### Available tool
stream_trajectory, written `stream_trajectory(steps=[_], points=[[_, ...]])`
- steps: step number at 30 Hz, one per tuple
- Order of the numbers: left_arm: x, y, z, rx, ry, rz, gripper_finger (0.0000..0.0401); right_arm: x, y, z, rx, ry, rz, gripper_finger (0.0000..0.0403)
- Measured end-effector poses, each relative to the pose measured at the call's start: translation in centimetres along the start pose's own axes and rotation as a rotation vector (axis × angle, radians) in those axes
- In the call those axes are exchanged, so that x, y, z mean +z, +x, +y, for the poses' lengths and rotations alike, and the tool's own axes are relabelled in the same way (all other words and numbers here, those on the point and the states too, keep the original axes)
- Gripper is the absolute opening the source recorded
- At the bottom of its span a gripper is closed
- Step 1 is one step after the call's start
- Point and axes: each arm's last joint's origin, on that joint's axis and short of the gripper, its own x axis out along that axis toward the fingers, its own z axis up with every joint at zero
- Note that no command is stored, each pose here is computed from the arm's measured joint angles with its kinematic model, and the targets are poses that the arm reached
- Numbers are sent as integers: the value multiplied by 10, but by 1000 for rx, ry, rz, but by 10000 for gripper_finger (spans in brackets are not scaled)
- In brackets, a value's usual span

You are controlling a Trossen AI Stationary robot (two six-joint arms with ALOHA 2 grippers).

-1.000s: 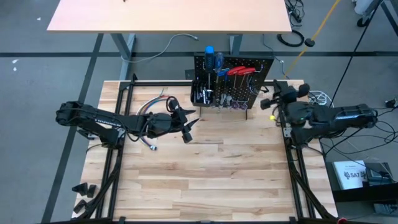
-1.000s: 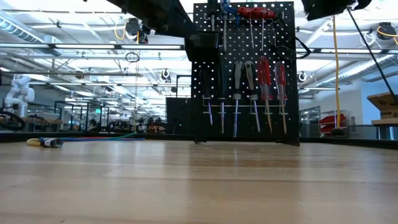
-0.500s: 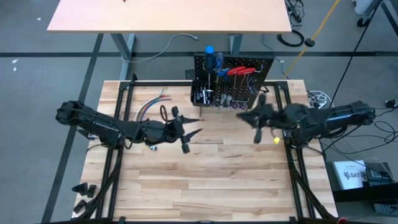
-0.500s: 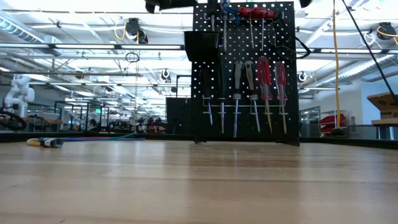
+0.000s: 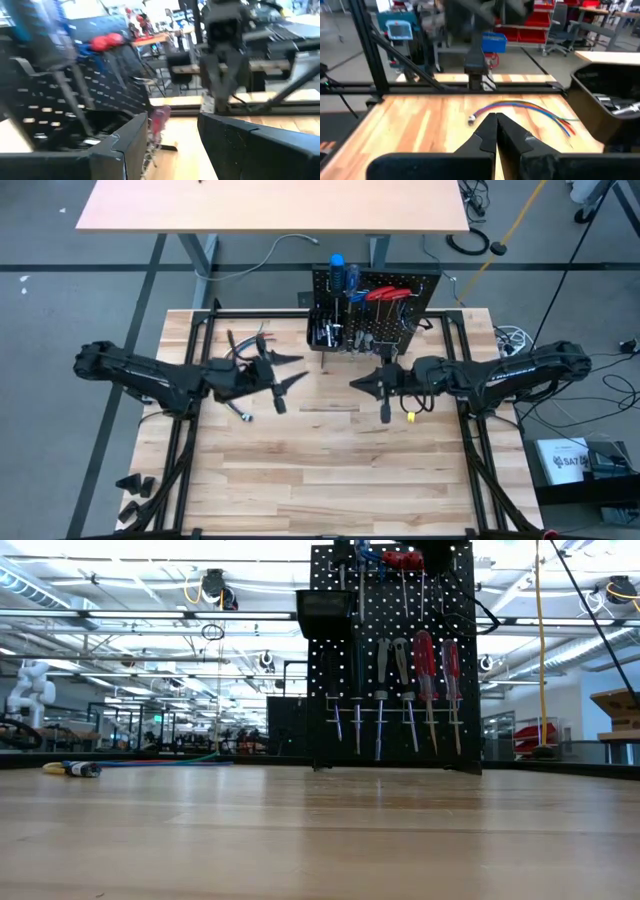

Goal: Hang tools onto peg board
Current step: Return to Home Position

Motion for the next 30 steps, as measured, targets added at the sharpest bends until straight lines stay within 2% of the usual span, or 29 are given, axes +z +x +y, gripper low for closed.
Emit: stream_trajectory(steps=[5, 11, 19, 26, 30], points=[[-9, -15, 17, 19, -17, 1, 180, -4, 0, -7, -27, -14, 48, 0], [-40, -31, 31, 60, -87, 38, 180, -11, -3, -14, -52, -17, 130, 0], [-81, -51, 33, 14, -179, 28, 180, -33, -7, -21, -79, 4, 268, 0], [-104, -65, 33, 7, -249, 44, 180, -53, -22, -25, -94, 65, 213, 0], [-114, -72, 33, 6, -250, 51, 180, -64, -38, -27, -94, 82, 192, 0]])
